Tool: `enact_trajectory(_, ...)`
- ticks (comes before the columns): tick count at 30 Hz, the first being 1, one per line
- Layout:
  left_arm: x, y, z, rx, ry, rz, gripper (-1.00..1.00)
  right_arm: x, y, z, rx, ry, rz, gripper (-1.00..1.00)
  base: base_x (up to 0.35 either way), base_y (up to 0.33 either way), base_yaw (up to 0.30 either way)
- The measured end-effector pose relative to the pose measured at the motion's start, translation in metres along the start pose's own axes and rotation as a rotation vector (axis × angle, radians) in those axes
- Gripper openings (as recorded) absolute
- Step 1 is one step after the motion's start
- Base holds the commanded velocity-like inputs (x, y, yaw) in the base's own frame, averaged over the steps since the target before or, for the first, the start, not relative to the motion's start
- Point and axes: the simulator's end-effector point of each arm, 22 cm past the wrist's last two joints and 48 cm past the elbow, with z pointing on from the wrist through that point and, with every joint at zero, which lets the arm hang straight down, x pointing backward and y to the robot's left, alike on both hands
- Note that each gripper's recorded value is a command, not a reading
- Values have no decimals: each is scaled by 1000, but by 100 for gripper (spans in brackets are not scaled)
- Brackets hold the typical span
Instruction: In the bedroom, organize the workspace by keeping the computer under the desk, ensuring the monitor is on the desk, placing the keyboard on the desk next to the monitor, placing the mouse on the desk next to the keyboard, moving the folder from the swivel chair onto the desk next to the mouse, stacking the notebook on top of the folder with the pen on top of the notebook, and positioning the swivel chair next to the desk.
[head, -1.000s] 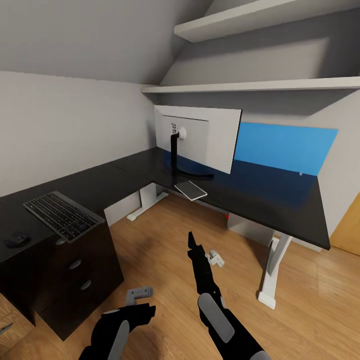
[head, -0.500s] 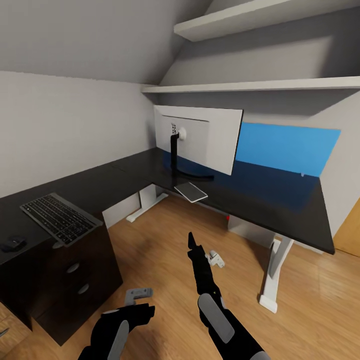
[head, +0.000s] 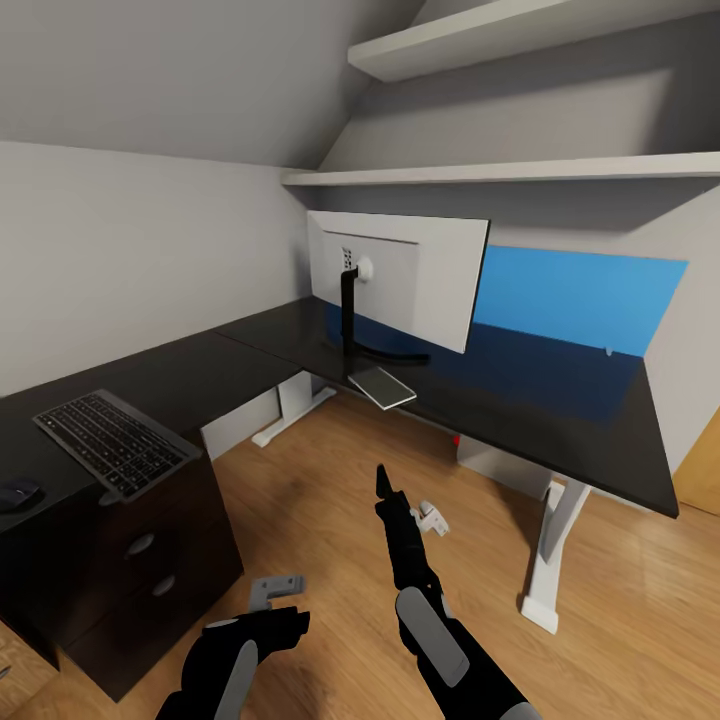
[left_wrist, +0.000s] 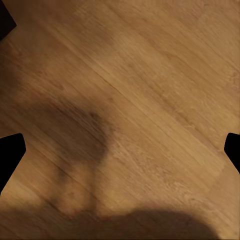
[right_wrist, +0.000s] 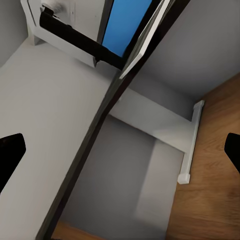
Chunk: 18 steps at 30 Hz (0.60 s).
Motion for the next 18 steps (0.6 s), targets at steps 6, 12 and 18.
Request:
enact_trajectory(6, 0, 0, 0, 3, 0, -1, 100, 0, -2, 0, 7, -2, 10, 100, 181, 0, 0)
enact_trajectory(12, 0, 0, 0, 1, 0, -1, 100, -2, -8, 0, 32, -9, 55, 100, 50, 0, 0)
enact_trajectory(18, 0, 2, 0, -1, -1, 2, 100, -2, -10, 0, 44, -13, 79, 100, 218, 0, 0)
